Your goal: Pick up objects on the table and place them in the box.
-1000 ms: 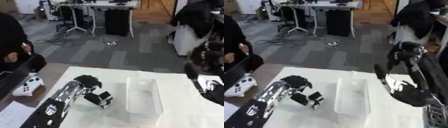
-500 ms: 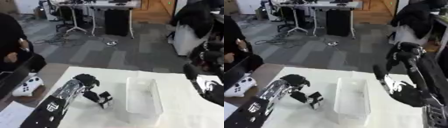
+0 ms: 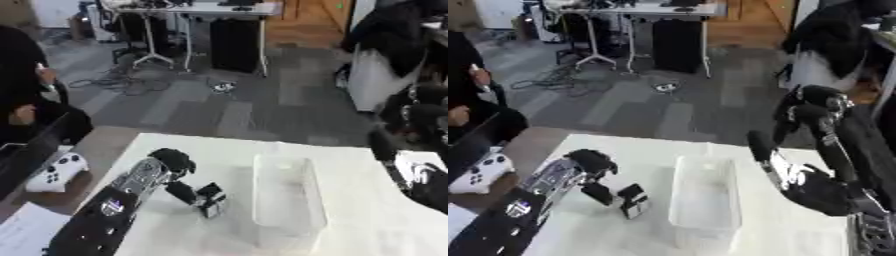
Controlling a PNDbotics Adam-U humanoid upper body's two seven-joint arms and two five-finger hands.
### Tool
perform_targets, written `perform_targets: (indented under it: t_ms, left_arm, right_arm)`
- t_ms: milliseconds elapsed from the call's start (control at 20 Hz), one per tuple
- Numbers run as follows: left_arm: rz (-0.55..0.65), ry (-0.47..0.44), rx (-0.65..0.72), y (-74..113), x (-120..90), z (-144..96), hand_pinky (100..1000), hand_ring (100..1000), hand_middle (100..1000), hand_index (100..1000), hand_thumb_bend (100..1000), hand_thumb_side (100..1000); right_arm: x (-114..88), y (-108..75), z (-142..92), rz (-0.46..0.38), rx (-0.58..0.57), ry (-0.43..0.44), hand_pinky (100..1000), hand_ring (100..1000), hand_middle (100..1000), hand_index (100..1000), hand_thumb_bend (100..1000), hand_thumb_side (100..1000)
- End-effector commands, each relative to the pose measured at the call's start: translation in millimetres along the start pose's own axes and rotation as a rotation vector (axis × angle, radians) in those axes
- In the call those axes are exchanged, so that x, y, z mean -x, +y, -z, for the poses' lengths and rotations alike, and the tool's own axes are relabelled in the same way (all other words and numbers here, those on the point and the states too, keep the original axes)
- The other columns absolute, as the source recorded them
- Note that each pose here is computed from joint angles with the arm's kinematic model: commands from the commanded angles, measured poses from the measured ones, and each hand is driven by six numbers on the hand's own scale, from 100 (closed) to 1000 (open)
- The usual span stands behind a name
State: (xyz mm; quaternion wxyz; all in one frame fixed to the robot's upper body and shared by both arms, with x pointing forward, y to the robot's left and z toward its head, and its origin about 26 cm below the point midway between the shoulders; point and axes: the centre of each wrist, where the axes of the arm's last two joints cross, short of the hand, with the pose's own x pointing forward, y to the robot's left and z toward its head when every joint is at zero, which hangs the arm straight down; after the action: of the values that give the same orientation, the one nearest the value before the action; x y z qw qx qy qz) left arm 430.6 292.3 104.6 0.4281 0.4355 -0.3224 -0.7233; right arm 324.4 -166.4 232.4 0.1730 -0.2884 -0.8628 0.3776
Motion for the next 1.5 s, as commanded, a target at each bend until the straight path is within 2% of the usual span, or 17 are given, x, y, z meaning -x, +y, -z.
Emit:
perform_targets:
  t_ms: [50,200,250,350,450,550,600,850,900,950,1350,1400,1450,1500]
  left_arm:
    - [0.024,0.016,-0.004,7.9,11.1,0.9,100,335,466,859,471,1000]
    - [0.020,0.002,0.004,4.3,10.3,4.6,100,331,459,857,457,1000]
    - [0.017,-0.005,0.003,3.3,9.6,5.8,103,339,474,858,479,1000]
    - [0.027,0.013,0.007,2.6,12.3,4.9,102,338,471,855,478,1000]
    - [0.022,-0.008,-0.015,6.1,7.5,6.5,100,321,451,856,440,1000]
    - [0.016,-0.004,-0.004,1.6,10.2,7.0,100,334,464,859,468,1000]
    - [0.014,-0.007,-0.003,1.3,9.7,7.4,100,318,450,857,438,1000]
    - [-0.009,-0.065,-0.116,16.1,-1.7,11.2,100,316,445,858,436,1000]
    - [-0.009,-0.060,-0.106,11.8,-0.2,11.6,100,316,456,858,566,1000]
    - [-0.011,-0.067,-0.119,13.4,-1.4,12.0,100,316,444,858,436,1000]
    - [-0.028,-0.093,-0.144,10.9,-5.7,16.0,100,321,432,845,423,1000]
    - [-0.030,-0.099,-0.148,10.7,-6.9,16.6,100,315,443,858,436,1000]
    - [-0.030,-0.107,-0.148,10.4,-9.4,17.6,100,317,417,839,487,1000]
    - [-0.031,-0.116,-0.149,9.3,-11.5,19.0,100,314,440,856,435,1000]
  right_arm:
    - [-4.8,-3.9,5.8,0.000,0.017,-0.022,100,385,479,378,382,1000]
    - [-5.1,-3.8,6.1,0.001,0.016,-0.024,100,385,479,377,382,1000]
    - [-5.3,-3.7,6.3,0.001,0.015,-0.026,100,385,479,379,381,1000]
    - [-5.1,-3.8,6.1,0.001,0.016,-0.025,100,385,479,378,381,1000]
    - [-5.7,-3.7,6.5,0.002,0.016,-0.027,100,385,479,378,382,1000]
    - [-5.4,-3.8,6.2,0.001,0.016,-0.025,100,385,479,378,382,1000]
    - [-5.5,-3.7,6.3,0.001,0.015,-0.026,100,385,479,378,382,1000]
    - [-7.9,-3.3,7.5,0.007,0.018,-0.034,100,385,479,378,382,1000]
    - [-7.6,-3.5,7.3,0.006,0.017,-0.033,100,385,479,378,419,1000]
    - [-7.8,-3.5,7.5,0.006,0.018,-0.034,100,385,479,378,382,1000]
    - [-9.3,-3.3,8.3,0.010,0.019,-0.040,100,385,479,378,381,1000]
    - [-9.5,-3.2,8.5,0.011,0.019,-0.041,100,385,479,378,382,1000]
    - [-9.9,-3.1,8.8,0.012,0.019,-0.042,100,385,479,377,380,1000]
    - [-10.4,-2.9,9.2,0.013,0.018,-0.044,100,385,479,378,382,1000]
